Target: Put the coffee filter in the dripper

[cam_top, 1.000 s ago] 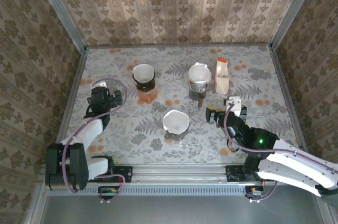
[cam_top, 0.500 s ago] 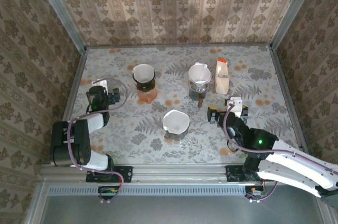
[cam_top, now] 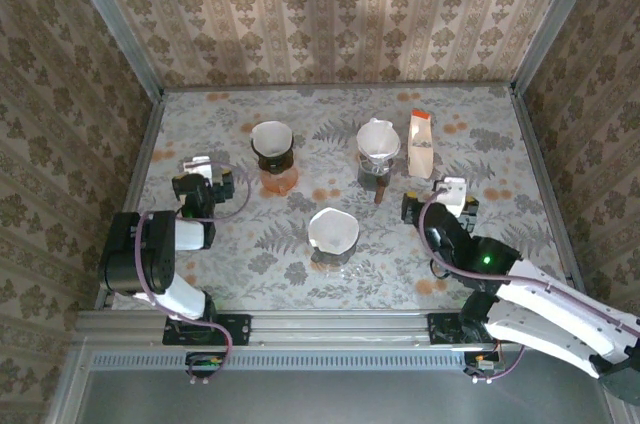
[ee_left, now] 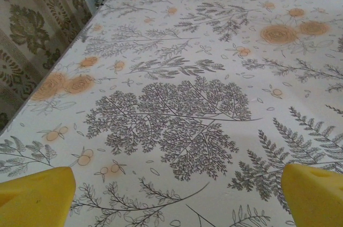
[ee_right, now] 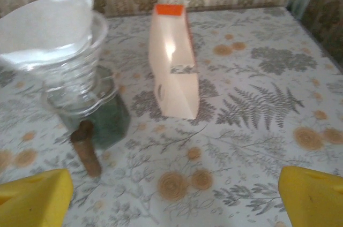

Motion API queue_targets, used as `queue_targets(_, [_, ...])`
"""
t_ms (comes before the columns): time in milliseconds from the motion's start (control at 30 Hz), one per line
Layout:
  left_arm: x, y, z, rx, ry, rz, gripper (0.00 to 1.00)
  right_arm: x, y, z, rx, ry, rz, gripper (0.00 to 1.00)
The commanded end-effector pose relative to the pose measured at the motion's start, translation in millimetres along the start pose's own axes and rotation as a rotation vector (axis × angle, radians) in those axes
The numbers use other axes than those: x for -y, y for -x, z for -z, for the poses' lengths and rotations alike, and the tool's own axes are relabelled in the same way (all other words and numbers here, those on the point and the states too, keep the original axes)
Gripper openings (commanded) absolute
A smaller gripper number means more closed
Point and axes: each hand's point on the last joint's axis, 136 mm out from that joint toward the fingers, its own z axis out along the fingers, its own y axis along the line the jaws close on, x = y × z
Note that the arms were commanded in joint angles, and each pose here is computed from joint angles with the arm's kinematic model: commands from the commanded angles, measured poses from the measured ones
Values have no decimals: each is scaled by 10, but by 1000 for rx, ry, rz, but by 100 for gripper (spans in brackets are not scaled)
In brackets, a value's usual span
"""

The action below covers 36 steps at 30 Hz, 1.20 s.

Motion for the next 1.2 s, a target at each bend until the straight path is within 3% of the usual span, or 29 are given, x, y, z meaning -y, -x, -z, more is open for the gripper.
queue_targets(0, [-39,182,2,61,28,0,100,177,212,-34,26,-68,-50,100])
queue_targets(133, [-40,184,1,60,29,-1,100,443,393,-184,112,-210,10,100])
queue_targets(267, [-40,185,1,61,29,-1,100,468,463,-444,192,-183,53,100])
queue_targets(433, [-39,184,0,60,29,-1,100,604,244,-970,139,-149,53,100])
queue_targets(567, [-40,183,0,60,29,-1,100,523,131,-1288,166,-59,49,100])
queue_targets(733, [-33,184,1,60,27,-2,100,521,-90,-1643,112,-61,98,100])
queue_targets(1033, [-40,181,0,60,29,-1,100,556,-263,-1947,19,22,47,100])
queue_targets(1167, [-40,186,1,61,29,-1,100,540,-338,-1914,88,74,35,100])
